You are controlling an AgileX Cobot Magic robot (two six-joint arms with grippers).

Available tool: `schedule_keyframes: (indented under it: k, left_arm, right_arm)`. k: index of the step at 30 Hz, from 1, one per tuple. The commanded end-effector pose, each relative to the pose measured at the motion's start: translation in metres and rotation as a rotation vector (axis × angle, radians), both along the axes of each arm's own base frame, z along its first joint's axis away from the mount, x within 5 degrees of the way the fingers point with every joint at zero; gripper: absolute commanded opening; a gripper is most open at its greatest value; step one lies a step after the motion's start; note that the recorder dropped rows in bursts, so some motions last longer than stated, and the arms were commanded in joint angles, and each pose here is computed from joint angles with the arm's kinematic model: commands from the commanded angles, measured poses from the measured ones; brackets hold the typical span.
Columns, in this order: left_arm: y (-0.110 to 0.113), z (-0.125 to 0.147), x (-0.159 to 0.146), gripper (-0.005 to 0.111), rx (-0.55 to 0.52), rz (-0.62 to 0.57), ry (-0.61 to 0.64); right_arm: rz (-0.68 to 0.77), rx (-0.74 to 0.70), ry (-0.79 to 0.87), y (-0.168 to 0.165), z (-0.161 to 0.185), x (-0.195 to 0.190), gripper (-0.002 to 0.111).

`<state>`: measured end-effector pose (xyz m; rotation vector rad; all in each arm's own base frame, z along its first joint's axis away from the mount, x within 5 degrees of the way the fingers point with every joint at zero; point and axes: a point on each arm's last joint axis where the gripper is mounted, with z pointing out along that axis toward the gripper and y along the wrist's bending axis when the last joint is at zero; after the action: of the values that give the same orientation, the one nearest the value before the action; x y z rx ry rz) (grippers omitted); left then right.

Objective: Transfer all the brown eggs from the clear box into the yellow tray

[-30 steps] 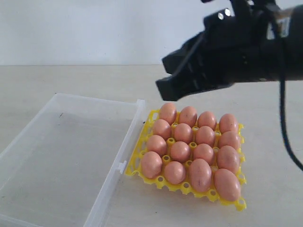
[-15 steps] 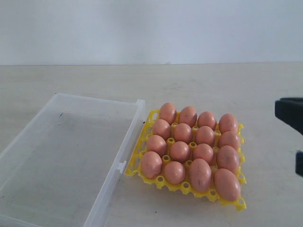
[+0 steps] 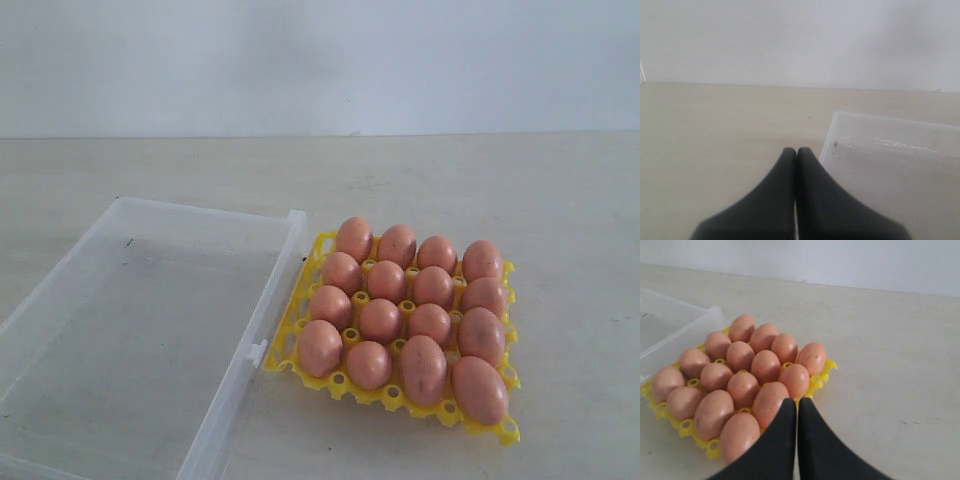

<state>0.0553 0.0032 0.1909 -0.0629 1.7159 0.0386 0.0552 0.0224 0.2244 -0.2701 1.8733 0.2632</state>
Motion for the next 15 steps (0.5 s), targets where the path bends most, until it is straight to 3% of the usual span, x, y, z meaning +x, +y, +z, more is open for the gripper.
schedule_keyframes:
  k: [1,7,15]
  left_arm:
    - [0.000,0.001,0.000,-0.004,-0.005,0.000,-0.002]
    - [0.000,0.001,0.000,-0.004,-0.005,0.000,-0.002]
    - [0.000,0.001,0.000,-0.004,-0.005,0.000,-0.002]
  right_arm:
    - [-0.057,0.013,-0.069,-0.005,0.002,-0.007,0.001]
    - [-0.112,0.024,-0.128,-0.008,0.003,-0.012,0.001]
    - [-0.204,0.041,-0.208,-0.014,-0.028,0.000,0.001]
